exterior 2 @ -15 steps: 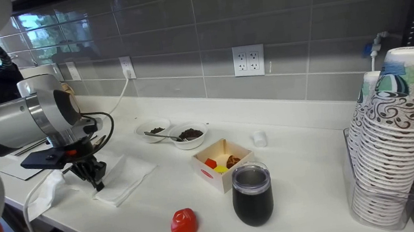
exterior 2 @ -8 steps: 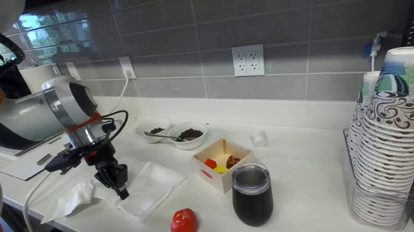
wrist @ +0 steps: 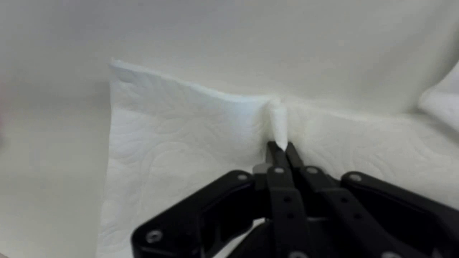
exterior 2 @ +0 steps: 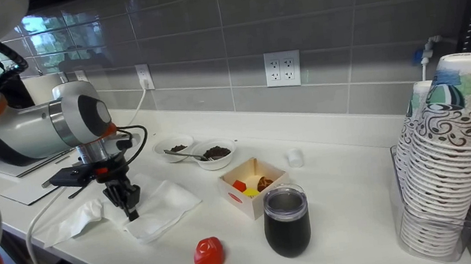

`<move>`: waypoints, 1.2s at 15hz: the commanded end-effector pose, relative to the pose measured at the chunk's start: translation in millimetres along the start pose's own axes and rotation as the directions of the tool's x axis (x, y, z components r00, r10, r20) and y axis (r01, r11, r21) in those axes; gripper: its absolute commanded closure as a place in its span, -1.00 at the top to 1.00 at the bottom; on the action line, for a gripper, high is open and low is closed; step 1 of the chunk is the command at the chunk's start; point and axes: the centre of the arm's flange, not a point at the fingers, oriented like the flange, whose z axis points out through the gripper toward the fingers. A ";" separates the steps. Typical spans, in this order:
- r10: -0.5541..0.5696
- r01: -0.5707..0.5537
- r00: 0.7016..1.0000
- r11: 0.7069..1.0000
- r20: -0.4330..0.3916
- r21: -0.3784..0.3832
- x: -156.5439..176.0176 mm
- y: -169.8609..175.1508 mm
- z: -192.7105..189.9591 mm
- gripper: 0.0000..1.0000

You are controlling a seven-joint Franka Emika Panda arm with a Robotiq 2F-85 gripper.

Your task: Wipe a portion of the counter using the paper towel

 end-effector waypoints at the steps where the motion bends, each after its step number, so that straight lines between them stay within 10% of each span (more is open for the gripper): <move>1: -0.076 0.070 0.997 0.982 0.024 0.178 -33.5 -27.8 -7.1 -0.99; 8: -0.163 0.130 0.984 0.937 0.078 0.324 -64.0 -61.2 -8.8 -0.99; 18: -0.032 0.042 0.997 0.988 0.072 -0.149 -43.4 33.8 -5.4 -0.99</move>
